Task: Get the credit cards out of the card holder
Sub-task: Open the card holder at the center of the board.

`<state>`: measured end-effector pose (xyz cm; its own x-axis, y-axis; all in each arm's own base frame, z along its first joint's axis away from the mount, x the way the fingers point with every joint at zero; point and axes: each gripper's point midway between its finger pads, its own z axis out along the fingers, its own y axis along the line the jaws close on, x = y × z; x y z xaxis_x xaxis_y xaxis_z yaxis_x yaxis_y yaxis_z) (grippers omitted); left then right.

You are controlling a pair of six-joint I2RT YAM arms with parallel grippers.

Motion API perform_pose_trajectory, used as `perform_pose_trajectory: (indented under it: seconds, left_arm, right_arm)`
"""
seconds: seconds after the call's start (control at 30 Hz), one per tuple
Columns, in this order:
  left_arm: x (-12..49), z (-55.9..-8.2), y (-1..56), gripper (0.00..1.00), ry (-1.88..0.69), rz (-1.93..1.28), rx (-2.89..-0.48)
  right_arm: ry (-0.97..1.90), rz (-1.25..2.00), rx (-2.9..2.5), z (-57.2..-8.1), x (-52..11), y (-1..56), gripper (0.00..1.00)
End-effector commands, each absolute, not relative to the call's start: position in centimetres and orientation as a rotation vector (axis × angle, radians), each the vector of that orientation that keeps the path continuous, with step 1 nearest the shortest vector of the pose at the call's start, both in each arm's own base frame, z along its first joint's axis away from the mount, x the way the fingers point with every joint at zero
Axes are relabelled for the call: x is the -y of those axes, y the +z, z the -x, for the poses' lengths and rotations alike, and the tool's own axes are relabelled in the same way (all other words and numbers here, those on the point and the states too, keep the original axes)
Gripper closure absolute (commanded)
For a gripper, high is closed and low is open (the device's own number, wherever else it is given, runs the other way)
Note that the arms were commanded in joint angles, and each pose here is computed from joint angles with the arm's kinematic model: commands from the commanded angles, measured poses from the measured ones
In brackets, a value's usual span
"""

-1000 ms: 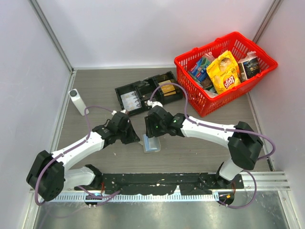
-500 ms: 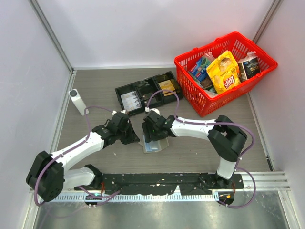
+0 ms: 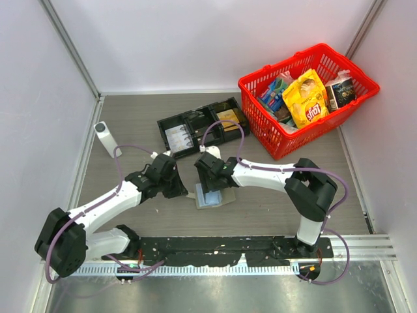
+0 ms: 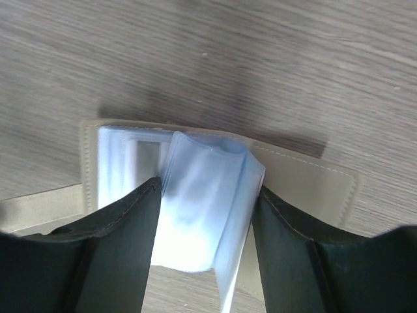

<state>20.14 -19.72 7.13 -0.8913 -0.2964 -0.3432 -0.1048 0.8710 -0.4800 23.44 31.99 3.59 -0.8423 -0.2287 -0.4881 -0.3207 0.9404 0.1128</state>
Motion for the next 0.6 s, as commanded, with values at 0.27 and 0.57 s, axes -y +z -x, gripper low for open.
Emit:
perform_pose_trajectory:
  seconds: [0.27, 0.57]
  left_arm:
    - [18.0, -19.8, 6.5, 1.0, -0.559, 0.303, -2.623]
    - [16.5, -19.8, 4.0, 1.0, -0.44, 0.371, -2.644]
  right_arm:
    - [-0.128, 0.404, -2.529, -25.1, -25.9, 4.6, 0.39]
    - [-0.088, 0.392, -2.503, -25.0, -24.9, 5.2, 0.39]
